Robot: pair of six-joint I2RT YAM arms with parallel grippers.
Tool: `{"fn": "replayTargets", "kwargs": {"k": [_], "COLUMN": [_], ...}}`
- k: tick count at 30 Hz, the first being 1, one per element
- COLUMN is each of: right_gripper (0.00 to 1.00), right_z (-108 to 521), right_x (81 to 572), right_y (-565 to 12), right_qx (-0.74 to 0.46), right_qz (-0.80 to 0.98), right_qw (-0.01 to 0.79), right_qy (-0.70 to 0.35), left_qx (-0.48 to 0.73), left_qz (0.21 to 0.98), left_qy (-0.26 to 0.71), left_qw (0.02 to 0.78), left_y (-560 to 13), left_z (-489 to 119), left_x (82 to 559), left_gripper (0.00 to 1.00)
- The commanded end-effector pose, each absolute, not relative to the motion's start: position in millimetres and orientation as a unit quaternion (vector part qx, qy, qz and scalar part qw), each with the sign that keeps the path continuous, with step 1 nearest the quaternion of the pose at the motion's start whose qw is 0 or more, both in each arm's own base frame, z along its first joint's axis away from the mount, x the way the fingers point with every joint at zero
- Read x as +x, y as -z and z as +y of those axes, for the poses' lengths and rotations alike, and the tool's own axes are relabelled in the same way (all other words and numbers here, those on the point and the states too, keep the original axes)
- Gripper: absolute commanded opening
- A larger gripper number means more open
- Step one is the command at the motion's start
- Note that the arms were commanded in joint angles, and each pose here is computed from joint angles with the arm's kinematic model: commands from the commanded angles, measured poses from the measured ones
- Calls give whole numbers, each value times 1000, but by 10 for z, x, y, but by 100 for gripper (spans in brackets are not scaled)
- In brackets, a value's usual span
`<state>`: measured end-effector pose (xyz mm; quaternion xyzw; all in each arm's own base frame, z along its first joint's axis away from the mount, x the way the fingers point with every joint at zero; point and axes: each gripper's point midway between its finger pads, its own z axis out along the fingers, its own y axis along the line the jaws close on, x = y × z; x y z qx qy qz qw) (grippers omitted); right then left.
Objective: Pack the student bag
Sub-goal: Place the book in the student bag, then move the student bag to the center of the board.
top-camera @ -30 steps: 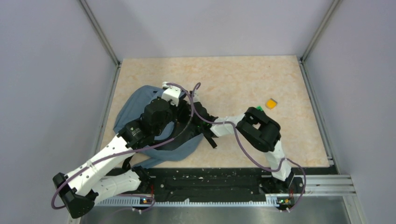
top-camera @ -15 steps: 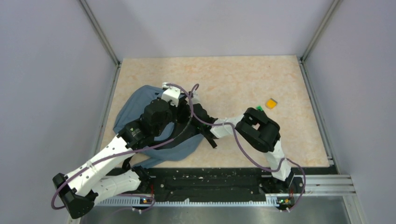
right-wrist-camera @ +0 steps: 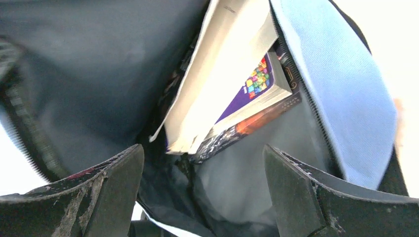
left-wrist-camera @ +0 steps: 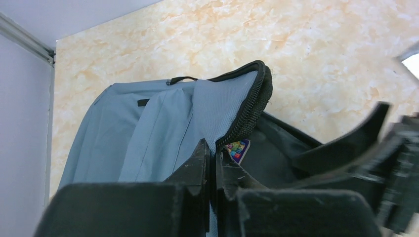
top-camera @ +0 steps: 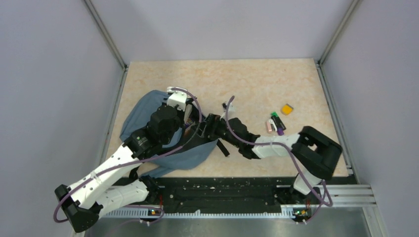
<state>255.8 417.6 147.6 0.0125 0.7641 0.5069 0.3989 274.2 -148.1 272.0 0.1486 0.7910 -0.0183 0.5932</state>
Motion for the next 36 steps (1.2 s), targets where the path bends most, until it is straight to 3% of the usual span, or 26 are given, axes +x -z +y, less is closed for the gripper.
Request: {"fn": "replayTargets", "kwargs": {"k": [1, 8, 15, 20, 26, 31, 36], "right_gripper": [88, 84, 75, 52, 0, 0, 0], "right_z": [3865, 3328, 3451, 3699, 3641, 3192, 2534], "right_x": [2462, 2491, 2480, 2515, 2682, 2996, 3251], "right_y": [-1897, -1676, -1227, -1055, -1054, -1133, -1307], "right_qx": [-31, -44, -72, -91, -95, -75, -41], "right_qz": [751, 811, 855, 865, 867, 872, 869], "right_qw": [458, 468, 410, 381, 402, 423, 450], "right_qy": [-475, -348, -307, -313, -279, -236, -200], "left_qx": [108, 108, 115, 116, 130, 207, 326], "left_qz": [766, 764, 766, 766, 768, 756, 738], "left_qy": [32, 33, 40, 40, 41, 84, 207], "left_qw": [633, 635, 632, 630, 626, 616, 554], "left_y": [-2986, -3005, -2981, -2968, -2927, -2842, -2754], "left_z": [-1442, -1428, -1470, -1477, -1520, -1795, -2415], "left_x": [2788, 2777, 2775, 2774, 2781, 2718, 2442], "left_gripper": [0, 0, 0, 0, 0, 0, 0]}}
